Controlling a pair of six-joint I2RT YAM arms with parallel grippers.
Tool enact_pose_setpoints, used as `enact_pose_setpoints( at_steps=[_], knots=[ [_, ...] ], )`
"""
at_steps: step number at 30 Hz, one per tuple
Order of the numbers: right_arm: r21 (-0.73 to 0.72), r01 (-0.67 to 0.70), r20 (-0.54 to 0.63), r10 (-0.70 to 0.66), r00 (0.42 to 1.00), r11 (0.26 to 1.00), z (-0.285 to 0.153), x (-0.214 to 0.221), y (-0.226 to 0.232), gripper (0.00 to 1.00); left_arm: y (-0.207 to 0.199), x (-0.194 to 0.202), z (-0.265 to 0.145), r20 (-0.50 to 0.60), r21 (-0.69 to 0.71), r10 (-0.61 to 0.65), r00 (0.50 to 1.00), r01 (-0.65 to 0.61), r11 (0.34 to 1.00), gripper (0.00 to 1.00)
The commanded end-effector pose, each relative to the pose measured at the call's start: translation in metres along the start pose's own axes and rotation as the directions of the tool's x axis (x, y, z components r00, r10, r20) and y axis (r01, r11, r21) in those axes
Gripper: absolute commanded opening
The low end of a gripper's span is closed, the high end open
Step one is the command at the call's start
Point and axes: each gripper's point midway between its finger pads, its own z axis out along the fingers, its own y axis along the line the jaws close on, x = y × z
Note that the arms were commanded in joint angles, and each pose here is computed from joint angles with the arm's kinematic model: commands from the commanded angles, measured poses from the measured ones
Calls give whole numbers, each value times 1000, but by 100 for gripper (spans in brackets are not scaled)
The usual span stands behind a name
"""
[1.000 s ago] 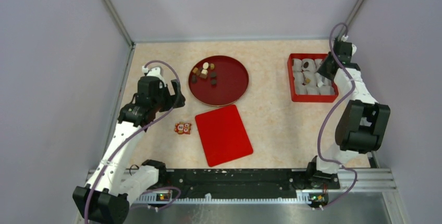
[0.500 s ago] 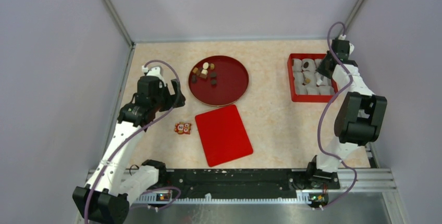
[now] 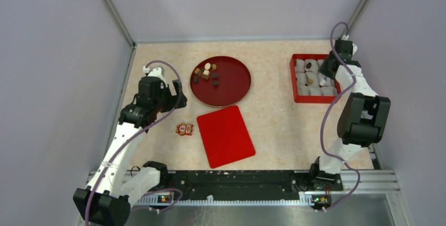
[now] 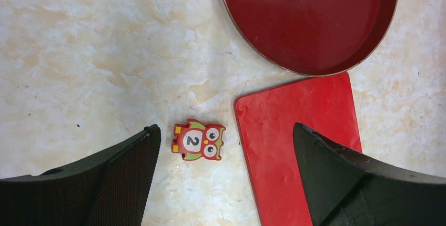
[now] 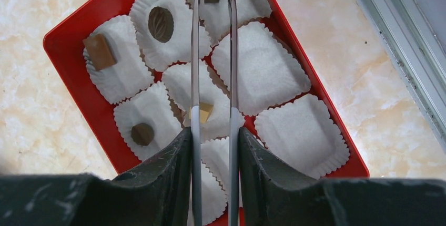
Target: Pack the chocolate
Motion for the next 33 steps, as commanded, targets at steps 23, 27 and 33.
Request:
enact_pose_setpoints(
  at_steps=[23,27,33],
  knots=[
    [-289,107,230,-39,972,951,-139,-15,81,0,-9,-22,-13,69,37,-6,998,4,999,99],
    [-402,256,223,-177,959,879,-176,35,158,0,-9,-26,-16,80,27,-7,997,5,1000,99],
    [-537,434,225,-372,900,723,-210,113,248,0,-6,-26,-19,78,12,8,997,-9,1000,99]
  ],
)
